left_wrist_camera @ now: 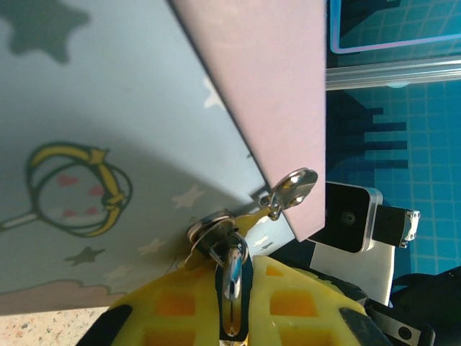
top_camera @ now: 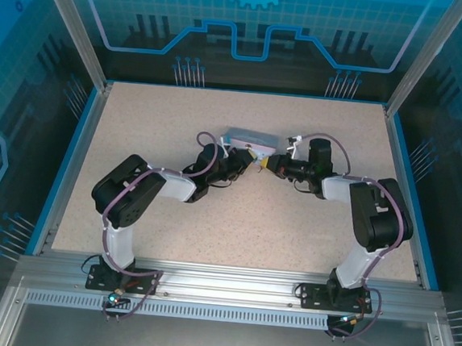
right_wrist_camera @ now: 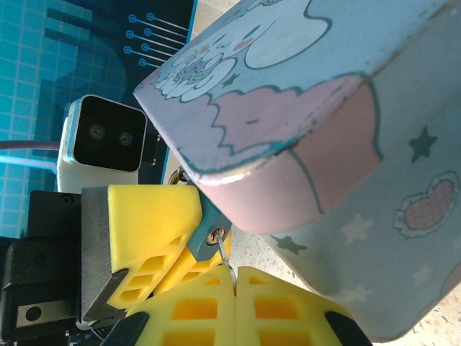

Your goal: Unlock the padlock with the key

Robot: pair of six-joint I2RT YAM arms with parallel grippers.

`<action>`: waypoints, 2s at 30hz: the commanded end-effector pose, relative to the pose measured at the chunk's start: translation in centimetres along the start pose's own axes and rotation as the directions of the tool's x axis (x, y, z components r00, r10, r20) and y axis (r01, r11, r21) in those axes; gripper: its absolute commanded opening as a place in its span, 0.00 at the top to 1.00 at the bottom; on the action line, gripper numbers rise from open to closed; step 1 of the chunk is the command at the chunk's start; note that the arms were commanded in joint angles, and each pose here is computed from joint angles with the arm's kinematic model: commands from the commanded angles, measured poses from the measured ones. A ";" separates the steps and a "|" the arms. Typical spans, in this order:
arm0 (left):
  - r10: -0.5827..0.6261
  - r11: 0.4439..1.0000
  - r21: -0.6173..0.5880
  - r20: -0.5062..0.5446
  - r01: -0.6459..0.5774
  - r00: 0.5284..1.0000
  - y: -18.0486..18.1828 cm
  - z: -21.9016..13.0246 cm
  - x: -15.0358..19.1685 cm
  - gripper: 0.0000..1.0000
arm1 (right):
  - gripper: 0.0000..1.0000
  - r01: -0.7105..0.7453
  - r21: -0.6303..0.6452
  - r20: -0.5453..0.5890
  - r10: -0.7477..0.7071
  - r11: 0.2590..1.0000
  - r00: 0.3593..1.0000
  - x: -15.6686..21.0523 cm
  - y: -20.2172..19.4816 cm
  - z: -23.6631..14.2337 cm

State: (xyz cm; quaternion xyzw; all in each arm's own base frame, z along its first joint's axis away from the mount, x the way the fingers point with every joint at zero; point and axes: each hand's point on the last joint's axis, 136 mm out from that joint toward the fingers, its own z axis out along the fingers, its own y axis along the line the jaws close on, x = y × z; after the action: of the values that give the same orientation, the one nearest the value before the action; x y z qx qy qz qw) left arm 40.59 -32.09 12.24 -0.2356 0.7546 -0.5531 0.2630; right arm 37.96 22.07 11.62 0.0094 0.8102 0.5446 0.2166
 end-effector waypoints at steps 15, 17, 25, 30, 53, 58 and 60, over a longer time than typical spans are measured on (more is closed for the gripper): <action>0.068 0.992 0.123 -0.371 -0.024 0.926 -3.9 -1.9 9.4 1.00 | 1.00 0.168 -0.110 0.058 -0.162 0.980 0.985 -3.0 3.1 0.0; 0.067 0.992 0.121 -0.373 -0.023 0.925 -3.8 -1.8 9.4 1.00 | 1.00 0.180 -0.127 0.059 -0.174 0.975 0.983 -3.0 3.9 0.0; 0.072 0.991 0.129 -0.372 -0.025 0.925 -4.0 -1.6 9.4 1.00 | 1.00 0.182 -0.161 0.045 -0.177 0.970 0.983 -2.4 5.9 0.1; 0.079 0.990 0.142 -0.366 -0.028 0.927 -4.3 -1.6 9.3 1.00 | 1.00 0.148 -0.157 0.010 -0.148 0.976 0.989 -1.4 5.2 1.2; 0.058 0.986 0.167 -0.350 0.001 0.935 -4.9 -1.2 8.9 1.00 | 1.00 0.126 -0.197 -0.025 -0.133 0.972 0.991 0.7 7.5 1.7; 0.055 0.982 0.186 -0.352 0.013 0.934 -6.0 -1.6 8.9 1.00 | 1.00 0.092 -0.201 -0.032 -0.100 0.975 0.994 0.7 6.1 2.6; 0.055 0.981 0.194 -0.351 0.016 0.935 -6.4 -1.9 8.9 1.00 | 1.00 0.091 -0.196 -0.032 -0.099 0.976 0.995 0.5 5.7 2.8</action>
State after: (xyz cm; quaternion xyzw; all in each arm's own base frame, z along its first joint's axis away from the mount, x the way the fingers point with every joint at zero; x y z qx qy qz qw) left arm 40.66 -31.66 13.17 -0.2431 0.7461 -0.5631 0.2590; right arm 38.16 22.73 12.49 0.0269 0.7938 0.5725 0.2036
